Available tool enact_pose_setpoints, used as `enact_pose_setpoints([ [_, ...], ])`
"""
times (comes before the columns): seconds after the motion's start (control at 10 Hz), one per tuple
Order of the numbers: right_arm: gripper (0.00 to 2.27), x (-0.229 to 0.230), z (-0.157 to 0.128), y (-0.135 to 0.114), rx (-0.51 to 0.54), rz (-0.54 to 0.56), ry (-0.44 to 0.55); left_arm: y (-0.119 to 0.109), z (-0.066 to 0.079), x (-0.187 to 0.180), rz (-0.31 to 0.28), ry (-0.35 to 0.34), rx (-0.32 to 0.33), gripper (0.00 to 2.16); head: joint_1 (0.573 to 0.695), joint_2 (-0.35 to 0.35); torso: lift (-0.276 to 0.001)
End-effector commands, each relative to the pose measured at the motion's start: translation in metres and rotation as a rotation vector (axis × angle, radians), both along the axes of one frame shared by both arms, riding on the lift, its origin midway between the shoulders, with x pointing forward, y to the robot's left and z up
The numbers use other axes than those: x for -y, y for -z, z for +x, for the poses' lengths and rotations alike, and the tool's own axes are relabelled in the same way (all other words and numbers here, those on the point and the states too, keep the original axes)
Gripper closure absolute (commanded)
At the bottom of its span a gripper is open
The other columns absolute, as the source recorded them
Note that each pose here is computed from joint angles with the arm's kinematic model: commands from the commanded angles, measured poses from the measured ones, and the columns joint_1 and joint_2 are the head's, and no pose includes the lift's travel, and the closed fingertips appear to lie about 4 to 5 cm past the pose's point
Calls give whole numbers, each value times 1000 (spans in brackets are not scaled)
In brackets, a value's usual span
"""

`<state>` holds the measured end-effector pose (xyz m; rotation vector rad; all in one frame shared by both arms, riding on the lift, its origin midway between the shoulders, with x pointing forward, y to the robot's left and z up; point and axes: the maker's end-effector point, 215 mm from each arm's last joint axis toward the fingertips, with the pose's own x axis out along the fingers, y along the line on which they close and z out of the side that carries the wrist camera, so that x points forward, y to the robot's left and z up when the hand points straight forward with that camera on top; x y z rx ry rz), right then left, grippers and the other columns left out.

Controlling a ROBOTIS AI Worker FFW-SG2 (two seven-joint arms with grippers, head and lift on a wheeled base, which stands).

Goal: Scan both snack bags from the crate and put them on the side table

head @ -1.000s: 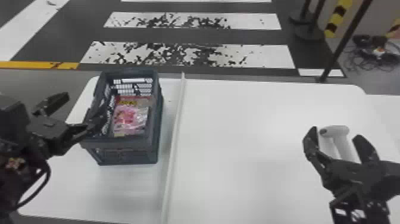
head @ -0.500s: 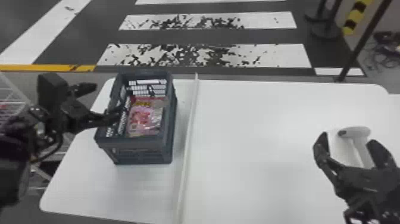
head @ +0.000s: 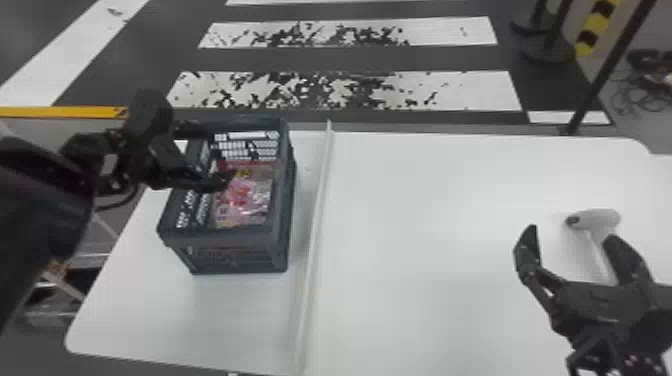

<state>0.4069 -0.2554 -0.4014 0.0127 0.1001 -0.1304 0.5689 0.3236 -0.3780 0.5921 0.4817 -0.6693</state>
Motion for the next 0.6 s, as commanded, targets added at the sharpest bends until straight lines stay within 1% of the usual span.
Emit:
enact_pose_setpoints([
  [0.0,39,1,-2,-2,1,-1,2,20,14,6,68,38,-55,97,695,80,-87],
  [0.1,39,3,-4,-1,-2,-4,3,34,19,12,95,57,-93,97,695,72,-87],
  [0.2,39,5,-4,-2,-2,-8,6,45,25,24,112,80,-115,97,695,64,-87],
  [0.3,39,6,-3,-2,-2,-8,5,56,29,37,135,106,-145,97,695,58,-87],
  [0.4,39,3,2,-3,-3,-4,-2,71,23,39,158,114,-175,97,695,41,-87],
  [0.5,39,0,5,-4,-1,-2,-9,86,16,37,167,115,-208,97,695,30,-87],
])
